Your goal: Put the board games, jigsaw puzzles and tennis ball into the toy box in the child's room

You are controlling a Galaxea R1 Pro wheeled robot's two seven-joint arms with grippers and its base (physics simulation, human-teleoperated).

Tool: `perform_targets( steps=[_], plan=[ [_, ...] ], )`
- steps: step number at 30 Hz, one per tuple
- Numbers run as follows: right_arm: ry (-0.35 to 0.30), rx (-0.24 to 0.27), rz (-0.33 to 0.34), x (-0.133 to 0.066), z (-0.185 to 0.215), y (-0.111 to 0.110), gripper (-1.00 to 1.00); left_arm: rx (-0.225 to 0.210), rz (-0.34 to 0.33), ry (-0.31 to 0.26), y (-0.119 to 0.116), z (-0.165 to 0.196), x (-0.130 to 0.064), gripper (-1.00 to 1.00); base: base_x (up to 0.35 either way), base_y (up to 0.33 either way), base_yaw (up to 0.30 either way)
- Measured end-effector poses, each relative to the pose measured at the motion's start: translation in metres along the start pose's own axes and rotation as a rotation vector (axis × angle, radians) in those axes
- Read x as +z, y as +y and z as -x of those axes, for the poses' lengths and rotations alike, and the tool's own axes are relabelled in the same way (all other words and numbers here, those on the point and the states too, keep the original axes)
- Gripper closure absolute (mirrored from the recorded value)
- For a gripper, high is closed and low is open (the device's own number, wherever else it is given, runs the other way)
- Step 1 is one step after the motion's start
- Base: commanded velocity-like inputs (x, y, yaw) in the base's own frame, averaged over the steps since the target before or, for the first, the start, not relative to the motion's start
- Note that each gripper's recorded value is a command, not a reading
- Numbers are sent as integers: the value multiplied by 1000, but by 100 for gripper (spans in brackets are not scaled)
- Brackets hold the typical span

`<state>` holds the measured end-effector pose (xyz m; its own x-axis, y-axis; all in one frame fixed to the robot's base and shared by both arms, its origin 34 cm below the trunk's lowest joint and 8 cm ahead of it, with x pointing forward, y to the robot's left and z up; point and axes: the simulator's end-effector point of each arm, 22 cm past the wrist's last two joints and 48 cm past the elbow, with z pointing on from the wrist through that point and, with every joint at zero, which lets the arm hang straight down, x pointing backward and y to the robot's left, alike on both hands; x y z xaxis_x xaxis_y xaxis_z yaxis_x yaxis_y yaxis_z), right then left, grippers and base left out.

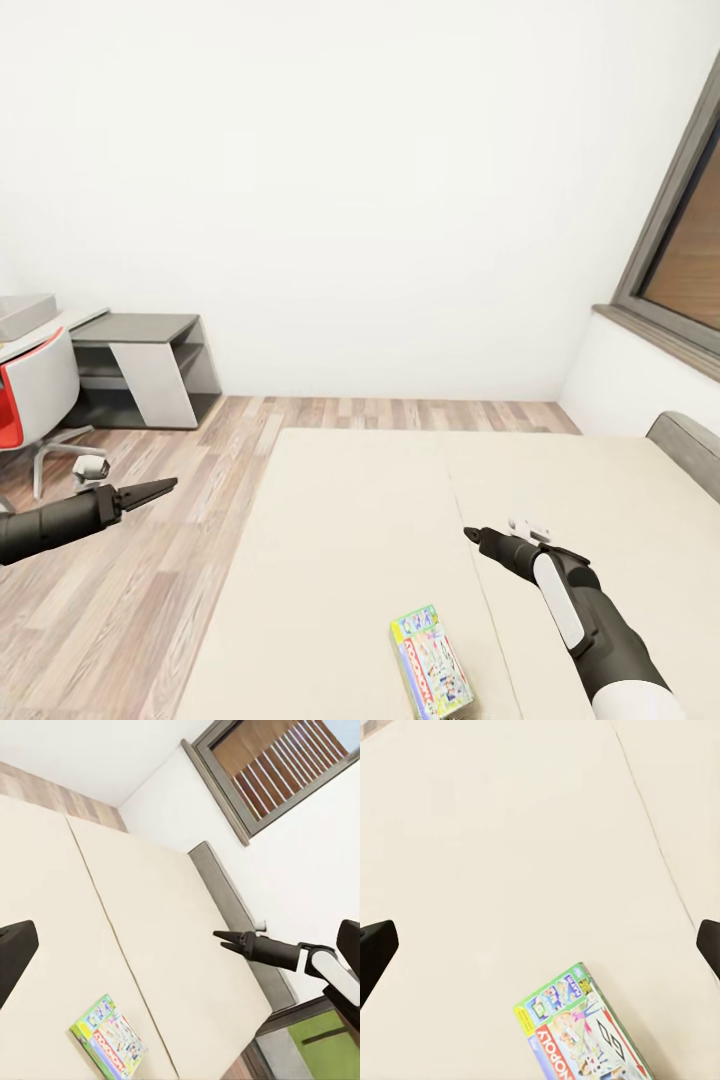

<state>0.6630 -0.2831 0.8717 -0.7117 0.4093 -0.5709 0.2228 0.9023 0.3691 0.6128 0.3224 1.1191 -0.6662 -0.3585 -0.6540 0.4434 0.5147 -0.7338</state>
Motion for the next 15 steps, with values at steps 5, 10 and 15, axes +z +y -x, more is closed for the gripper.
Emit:
perform_targets(
  steps=[5,10,15],
  plan=[
    [6,1,-4,2,-3,-2,-100,-6,0,3,3,-2,1,-100,0,0,0],
    [14,1,-6,5,-6,-3,-100,-13,3,8,6,-4,3,-100,0,0,0],
    [22,2,-9,8,-10,-5,-100,-19,7,12,10,-6,4,-100,0,0,0]
  ],
)
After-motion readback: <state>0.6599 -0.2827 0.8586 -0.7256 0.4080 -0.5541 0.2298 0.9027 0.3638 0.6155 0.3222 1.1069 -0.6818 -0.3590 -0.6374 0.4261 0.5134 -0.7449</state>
